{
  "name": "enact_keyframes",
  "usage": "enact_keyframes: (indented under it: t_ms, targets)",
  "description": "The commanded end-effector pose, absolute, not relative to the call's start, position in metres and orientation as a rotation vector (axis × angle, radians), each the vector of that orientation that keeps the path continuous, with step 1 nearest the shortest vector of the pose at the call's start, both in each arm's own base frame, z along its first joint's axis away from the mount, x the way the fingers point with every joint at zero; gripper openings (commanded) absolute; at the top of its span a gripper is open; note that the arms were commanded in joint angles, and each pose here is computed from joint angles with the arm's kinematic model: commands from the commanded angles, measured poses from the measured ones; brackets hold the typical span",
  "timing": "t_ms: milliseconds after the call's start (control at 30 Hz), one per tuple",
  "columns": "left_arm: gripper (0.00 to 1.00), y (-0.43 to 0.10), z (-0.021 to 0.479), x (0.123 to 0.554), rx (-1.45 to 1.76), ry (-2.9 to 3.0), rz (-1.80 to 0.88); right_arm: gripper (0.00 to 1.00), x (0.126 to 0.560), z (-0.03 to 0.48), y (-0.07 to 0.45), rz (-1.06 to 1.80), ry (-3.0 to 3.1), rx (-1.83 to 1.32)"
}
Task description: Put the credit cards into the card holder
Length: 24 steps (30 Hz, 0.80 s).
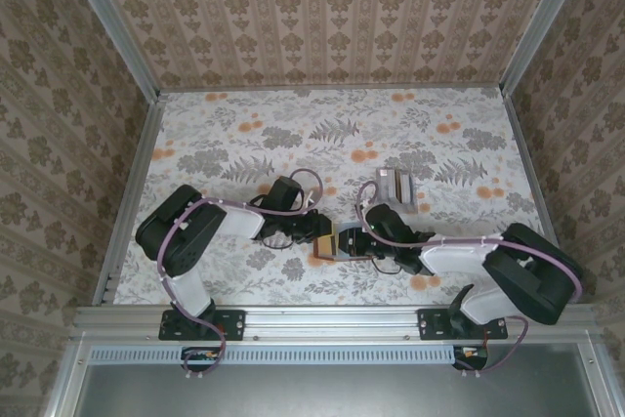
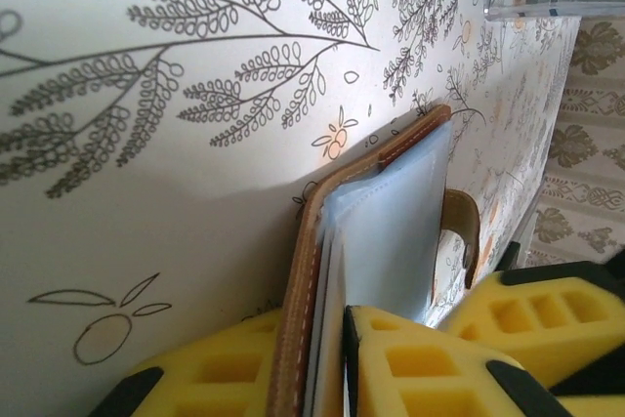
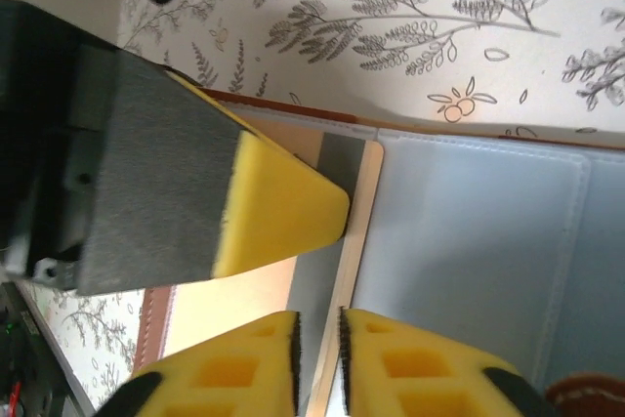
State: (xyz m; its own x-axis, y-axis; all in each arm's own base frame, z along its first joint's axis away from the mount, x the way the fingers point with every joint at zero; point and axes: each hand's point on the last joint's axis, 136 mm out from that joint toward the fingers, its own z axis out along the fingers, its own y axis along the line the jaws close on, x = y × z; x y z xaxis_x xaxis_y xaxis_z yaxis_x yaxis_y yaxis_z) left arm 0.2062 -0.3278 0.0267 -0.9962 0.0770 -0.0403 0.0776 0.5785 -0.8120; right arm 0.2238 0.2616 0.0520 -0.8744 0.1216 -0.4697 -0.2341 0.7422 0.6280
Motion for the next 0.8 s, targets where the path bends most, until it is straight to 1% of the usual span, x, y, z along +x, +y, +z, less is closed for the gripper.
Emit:
enact_keyframes:
  t_ms: [0,67,100,167,267,433,667,733,767]
  targets:
    - [0.20,-0.320,0.009,0.203,0.137,2.856,-1.346,0.28,0.220,0.056,0.246,0.847,2.489,-0.115]
    - [0.20,-0.320,0.009,0.204,0.143,2.853,-1.344,0.31,0.215,0.054,0.237,0.810,2.507,-0.104]
    - [0.22,-0.321,0.009,0.204,0.148,2.851,-1.345,0.33,0.213,0.054,0.232,0.794,2.518,-0.089]
    - [0.34,-0.320,0.011,0.206,0.146,2.848,-1.349,0.37,0.208,0.050,0.225,0.767,2.549,-0.058]
    - [0.48,-0.317,0.016,0.208,0.132,2.832,-1.352,0.41,0.201,0.044,0.219,0.749,2.590,-0.028]
    - [0.56,-0.311,0.025,0.208,0.148,2.817,-1.348,0.42,0.200,0.037,0.212,0.691,2.622,-0.011]
    - [0.57,-0.290,0.034,0.207,0.123,2.807,-1.314,0.43,0.202,0.024,0.216,0.666,2.669,-0.017]
    - [0.53,-0.285,0.035,0.205,0.112,2.805,-1.311,0.43,0.201,0.024,0.223,0.716,2.662,-0.037]
    - [0.47,-0.284,0.036,0.203,0.118,2.801,-1.308,0.41,0.201,0.026,0.227,0.747,2.653,-0.045]
